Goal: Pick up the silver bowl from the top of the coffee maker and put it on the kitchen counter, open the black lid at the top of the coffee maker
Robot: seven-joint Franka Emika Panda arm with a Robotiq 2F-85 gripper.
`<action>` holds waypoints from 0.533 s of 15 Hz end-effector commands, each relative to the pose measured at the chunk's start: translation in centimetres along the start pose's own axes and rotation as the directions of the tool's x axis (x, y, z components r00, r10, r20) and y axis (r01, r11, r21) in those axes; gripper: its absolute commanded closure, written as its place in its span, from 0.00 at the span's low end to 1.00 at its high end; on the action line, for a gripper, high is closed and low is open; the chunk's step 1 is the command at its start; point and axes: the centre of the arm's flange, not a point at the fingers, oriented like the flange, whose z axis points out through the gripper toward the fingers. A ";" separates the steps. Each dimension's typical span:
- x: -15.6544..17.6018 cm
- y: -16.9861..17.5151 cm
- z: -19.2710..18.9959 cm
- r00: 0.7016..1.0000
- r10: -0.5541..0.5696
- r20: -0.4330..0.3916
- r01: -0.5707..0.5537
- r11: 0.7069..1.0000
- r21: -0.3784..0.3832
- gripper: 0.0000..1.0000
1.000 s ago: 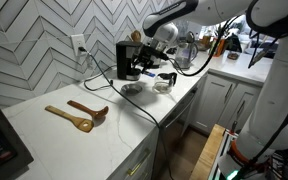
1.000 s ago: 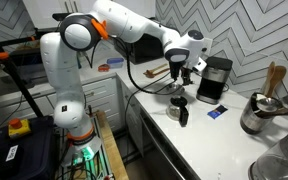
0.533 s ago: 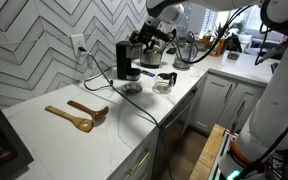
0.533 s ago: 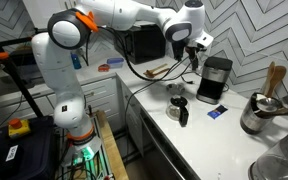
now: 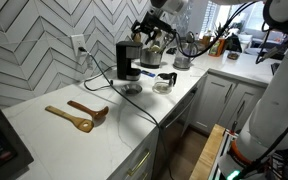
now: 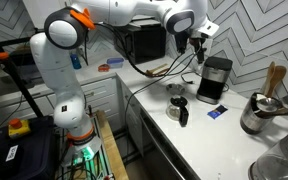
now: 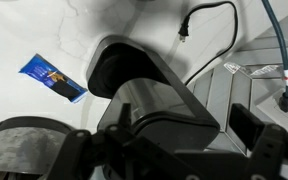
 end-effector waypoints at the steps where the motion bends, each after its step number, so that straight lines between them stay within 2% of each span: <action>1: 0.4 0.4 0.0 1.000 0.028 0.002 -0.028 1.000 0.006 0.00; 5: 2.3 2.6 -1.5 0.993 0.113 -0.043 -0.114 0.993 -0.021 0.00; 8: 3.4 4.6 -2.3 0.979 0.198 -0.051 -0.199 0.980 -0.012 0.00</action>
